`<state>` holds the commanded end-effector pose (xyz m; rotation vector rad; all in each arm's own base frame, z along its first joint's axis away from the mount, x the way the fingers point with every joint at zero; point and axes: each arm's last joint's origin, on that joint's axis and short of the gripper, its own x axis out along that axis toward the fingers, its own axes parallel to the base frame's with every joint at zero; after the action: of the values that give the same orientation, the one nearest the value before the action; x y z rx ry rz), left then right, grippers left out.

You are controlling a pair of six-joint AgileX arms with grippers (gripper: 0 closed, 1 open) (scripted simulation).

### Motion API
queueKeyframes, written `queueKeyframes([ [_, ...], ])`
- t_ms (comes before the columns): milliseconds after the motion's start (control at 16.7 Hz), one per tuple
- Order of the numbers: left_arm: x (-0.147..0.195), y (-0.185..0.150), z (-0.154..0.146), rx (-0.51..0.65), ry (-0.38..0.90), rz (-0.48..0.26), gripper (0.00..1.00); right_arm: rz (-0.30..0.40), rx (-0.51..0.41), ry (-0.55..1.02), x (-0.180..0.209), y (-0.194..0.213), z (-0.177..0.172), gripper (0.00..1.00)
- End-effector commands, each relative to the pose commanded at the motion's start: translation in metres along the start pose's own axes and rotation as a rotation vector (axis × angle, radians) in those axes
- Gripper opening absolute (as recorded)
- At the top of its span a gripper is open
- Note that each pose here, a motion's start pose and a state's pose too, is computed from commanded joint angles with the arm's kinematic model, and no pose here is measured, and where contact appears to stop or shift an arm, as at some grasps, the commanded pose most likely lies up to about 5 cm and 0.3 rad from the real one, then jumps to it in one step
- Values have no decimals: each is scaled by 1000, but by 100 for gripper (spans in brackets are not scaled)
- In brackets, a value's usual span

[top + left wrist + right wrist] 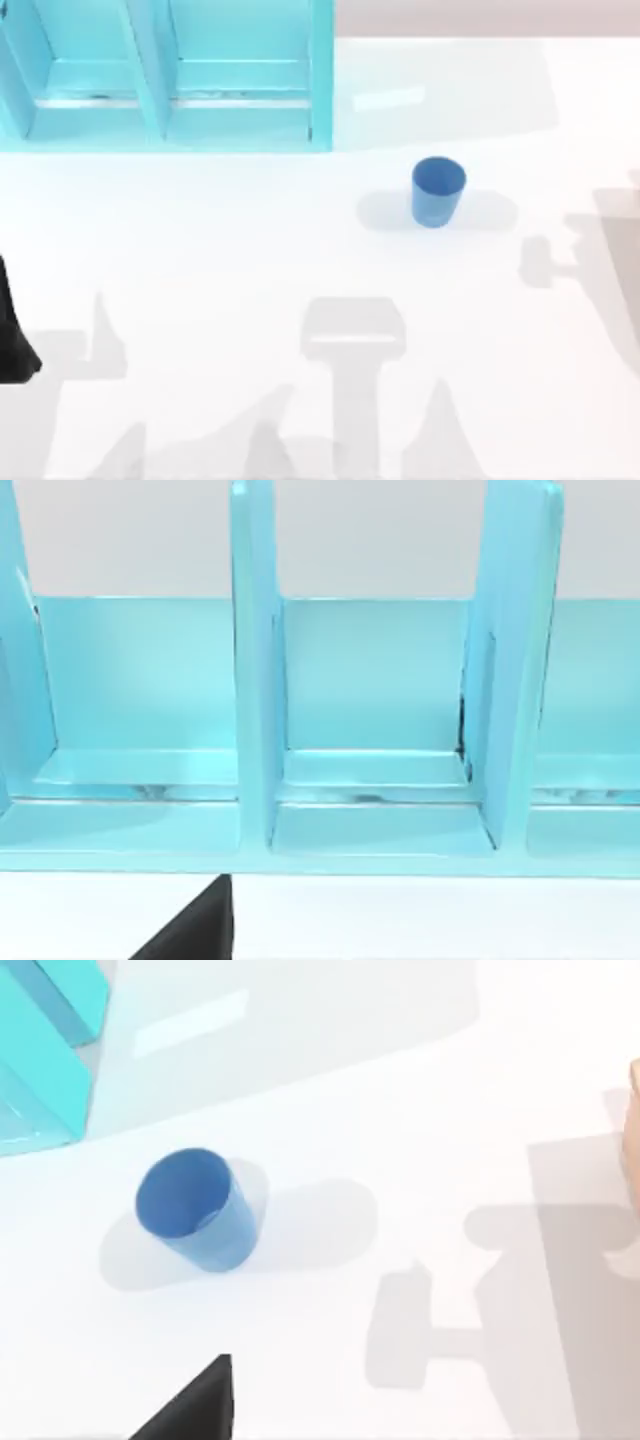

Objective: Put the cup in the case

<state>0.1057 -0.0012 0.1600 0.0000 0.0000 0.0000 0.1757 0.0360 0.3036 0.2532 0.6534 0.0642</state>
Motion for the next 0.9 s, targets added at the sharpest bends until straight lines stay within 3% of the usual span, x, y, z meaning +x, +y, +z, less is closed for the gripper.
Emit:
queueKeyframes([
  [240, 0, 0, 0, 0, 0, 0, 100, -51, 22, 256, 49, 49, 62, 100],
  [420, 0, 0, 0, 0, 0, 0, 100, -99, 4, 413, 105, 91, 90, 100],
  [600, 0, 0, 0, 0, 0, 0, 100, -145, -36, 539, 167, 129, 93, 100],
  [900, 0, 0, 0, 0, 0, 0, 100, -201, -115, 674, 245, 171, 66, 100],
])
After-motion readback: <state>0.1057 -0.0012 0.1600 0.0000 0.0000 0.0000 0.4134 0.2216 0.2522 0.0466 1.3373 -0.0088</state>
